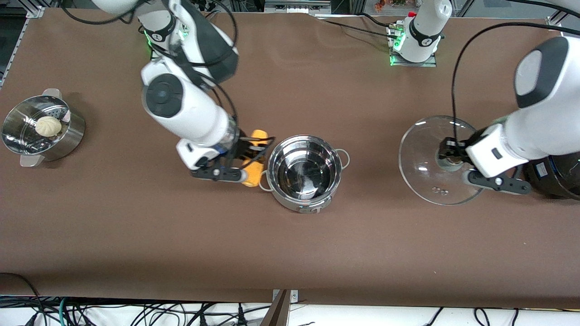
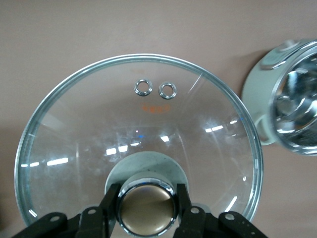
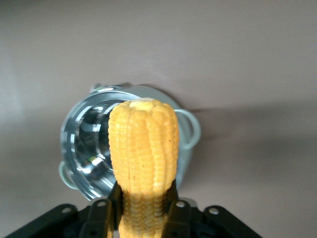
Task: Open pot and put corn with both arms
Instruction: 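Lower the corn into the pot and open the right gripper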
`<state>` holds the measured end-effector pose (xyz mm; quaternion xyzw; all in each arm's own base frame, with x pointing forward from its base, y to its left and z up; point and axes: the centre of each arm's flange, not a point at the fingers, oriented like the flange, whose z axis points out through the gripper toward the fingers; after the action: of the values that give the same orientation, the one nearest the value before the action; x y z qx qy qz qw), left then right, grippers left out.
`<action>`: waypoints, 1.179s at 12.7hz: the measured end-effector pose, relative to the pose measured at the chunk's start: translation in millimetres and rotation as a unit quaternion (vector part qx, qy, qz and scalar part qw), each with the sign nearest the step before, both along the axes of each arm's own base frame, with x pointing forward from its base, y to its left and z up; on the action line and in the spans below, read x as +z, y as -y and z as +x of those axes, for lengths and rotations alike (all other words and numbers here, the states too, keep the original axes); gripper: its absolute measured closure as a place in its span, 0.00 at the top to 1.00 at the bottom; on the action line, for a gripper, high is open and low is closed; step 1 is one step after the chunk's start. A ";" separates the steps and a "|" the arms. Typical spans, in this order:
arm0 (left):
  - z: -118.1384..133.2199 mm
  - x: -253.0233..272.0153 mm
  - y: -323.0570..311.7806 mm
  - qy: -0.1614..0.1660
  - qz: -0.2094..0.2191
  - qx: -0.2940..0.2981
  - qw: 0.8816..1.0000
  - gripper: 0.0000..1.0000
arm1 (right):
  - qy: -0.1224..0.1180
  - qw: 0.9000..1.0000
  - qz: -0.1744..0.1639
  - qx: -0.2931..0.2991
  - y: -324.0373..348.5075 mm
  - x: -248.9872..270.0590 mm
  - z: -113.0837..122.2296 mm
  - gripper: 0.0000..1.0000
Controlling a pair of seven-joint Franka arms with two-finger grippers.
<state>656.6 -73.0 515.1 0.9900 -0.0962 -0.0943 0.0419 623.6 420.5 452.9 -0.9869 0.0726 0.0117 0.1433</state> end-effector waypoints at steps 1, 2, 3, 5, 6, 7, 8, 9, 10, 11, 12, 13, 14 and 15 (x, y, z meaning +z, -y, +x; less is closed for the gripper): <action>1.8 -15.8 -17.6 -0.006 -0.003 -0.002 1.000 0.50 | 0.004 1.000 0.007 0.000 -19.2 -16.7 -3.2 0.30; 3.9 -36.8 -32.2 -0.008 -0.005 -0.005 1.000 0.50 | 0.007 1.000 0.013 0.004 -36.5 -34.3 -7.2 0.30; 4.8 -61.3 -43.1 -0.010 -0.008 -0.009 1.000 0.50 | 0.008 1.000 0.017 0.010 -52.4 -51.9 -12.4 0.30; 1.5 -116.2 -52.4 -0.011 -0.011 -0.015 1.000 0.50 | 0.007 1.000 0.022 0.017 -79.1 -82.0 -24.0 0.30; -2.9 -143.5 -54.1 -0.013 -0.011 -0.014 1.000 0.50 | 0.007 1.000 0.024 0.019 -88.1 -93.2 -28.2 0.30; -9.7 -173.3 -56.9 -0.012 -0.011 -0.012 1.000 0.50 | 0.006 0.999 0.025 0.020 -94.5 -102.8 -31.2 0.30; -19.4 -203.3 -59.5 -0.013 -0.010 -0.010 1.000 0.50 | 0.006 0.999 0.026 0.022 -99.3 -111.5 -33.5 0.30; -30.0 -229.5 -62.4 -0.017 -0.010 -0.007 1.000 0.50 | 0.004 0.999 0.026 0.022 -102.1 -120.8 -34.6 0.30; -38.9 -248.3 -65.7 -0.021 -0.010 -0.004 1.000 0.50 | 0.002 0.999 0.025 0.021 -103.1 -128.5 -34.6 0.30; -45.5 -261.7 -69.6 -0.026 -0.010 -0.001 1.000 0.50 | 0.001 0.999 0.025 0.020 -103.1 -136.3 -33.8 0.27; -49.3 -271.2 -76.9 -0.031 -0.010 0.004 0.999 0.50 | -0.001 1.000 0.023 0.019 -102.5 -142.4 -32.9 0.26; -50.4 -277.6 -88.5 -0.031 -0.012 0.006 0.999 0.50 | -0.002 1.000 0.022 0.018 -101.9 -146.6 -32.2 0.26; -50.9 -284.1 -102.4 -0.029 -0.016 0.002 0.999 0.50 | -0.003 1.000 0.021 0.017 -101.4 -149.4 -31.8 0.26; -52.2 -292.3 -114.7 -0.030 -0.020 0.000 0.999 0.50 | -0.004 1.000 0.020 0.017 -101.1 -151.9 -31.6 0.26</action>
<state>604.4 41.7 222.8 0.9857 -0.0963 -0.1221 0.0648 592.0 521.6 301.0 -0.9849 0.0561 0.0197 0.1625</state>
